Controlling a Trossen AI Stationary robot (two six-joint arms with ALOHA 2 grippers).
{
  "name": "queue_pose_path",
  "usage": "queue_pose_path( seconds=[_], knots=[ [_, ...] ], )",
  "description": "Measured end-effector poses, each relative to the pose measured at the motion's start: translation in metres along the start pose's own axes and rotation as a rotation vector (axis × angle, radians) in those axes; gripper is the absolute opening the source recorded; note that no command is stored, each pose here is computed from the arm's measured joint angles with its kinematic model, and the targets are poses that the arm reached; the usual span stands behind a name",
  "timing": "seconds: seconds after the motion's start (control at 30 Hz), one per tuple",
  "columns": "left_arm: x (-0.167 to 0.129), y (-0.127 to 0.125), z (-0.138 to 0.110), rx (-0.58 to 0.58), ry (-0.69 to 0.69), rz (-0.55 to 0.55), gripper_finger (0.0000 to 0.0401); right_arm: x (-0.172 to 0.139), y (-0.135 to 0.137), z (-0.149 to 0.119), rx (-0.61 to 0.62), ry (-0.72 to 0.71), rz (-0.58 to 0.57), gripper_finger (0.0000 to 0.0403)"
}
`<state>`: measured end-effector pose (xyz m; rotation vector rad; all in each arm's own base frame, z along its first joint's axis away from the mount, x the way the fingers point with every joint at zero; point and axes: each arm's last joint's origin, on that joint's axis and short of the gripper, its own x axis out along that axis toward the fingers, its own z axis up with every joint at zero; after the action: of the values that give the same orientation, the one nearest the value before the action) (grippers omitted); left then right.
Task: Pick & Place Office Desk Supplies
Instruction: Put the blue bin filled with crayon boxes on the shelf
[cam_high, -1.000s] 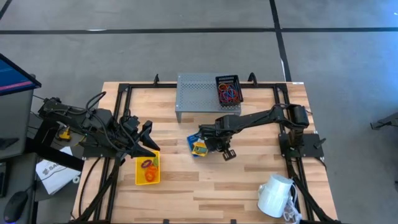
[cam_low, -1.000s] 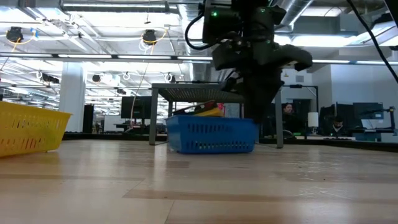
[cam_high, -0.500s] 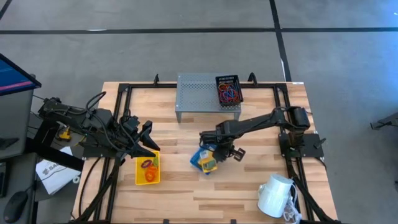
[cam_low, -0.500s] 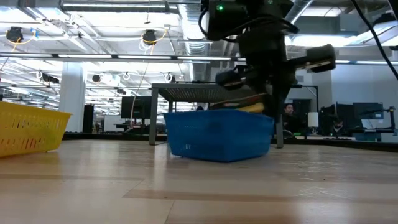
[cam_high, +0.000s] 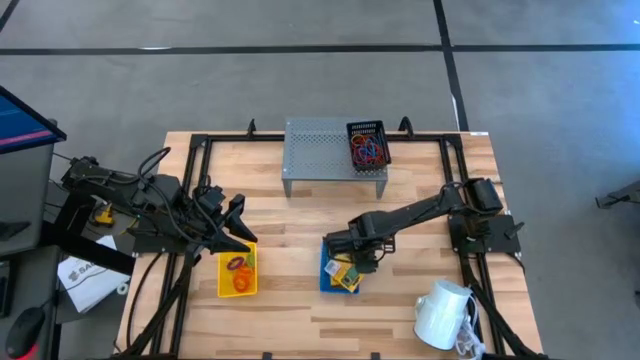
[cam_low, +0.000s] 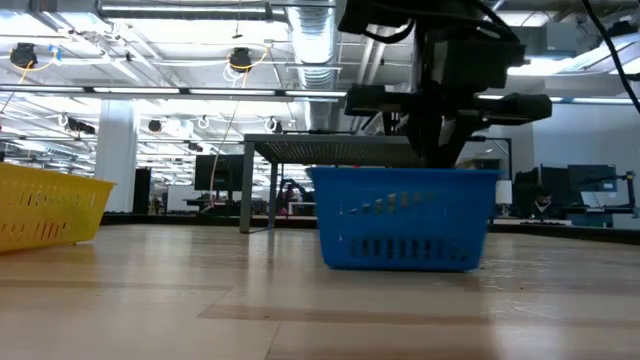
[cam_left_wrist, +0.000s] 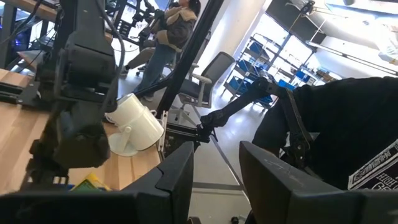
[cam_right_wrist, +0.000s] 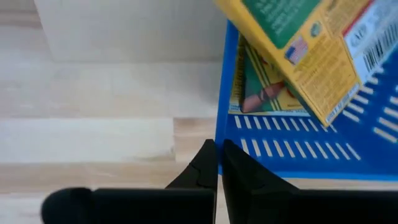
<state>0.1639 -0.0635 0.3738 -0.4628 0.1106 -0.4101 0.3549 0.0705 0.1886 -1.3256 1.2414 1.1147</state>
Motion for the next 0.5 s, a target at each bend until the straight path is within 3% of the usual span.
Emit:
queue_pose_path(
  seconds=[0.27, 0.5],
  knots=[
    [0.0, 0.0, 0.001, -0.008, -0.007, -0.003, 0.0123, -0.001, -0.004, 0.0, 0.027, 0.027, -0.043, 0.0004],
    [0.0, 0.0, 0.001, -0.008, -0.01, -0.005, 0.0123, -0.012, -0.012, 0.0, 0.118, 0.019, -0.091, 0.0041]
  ],
)
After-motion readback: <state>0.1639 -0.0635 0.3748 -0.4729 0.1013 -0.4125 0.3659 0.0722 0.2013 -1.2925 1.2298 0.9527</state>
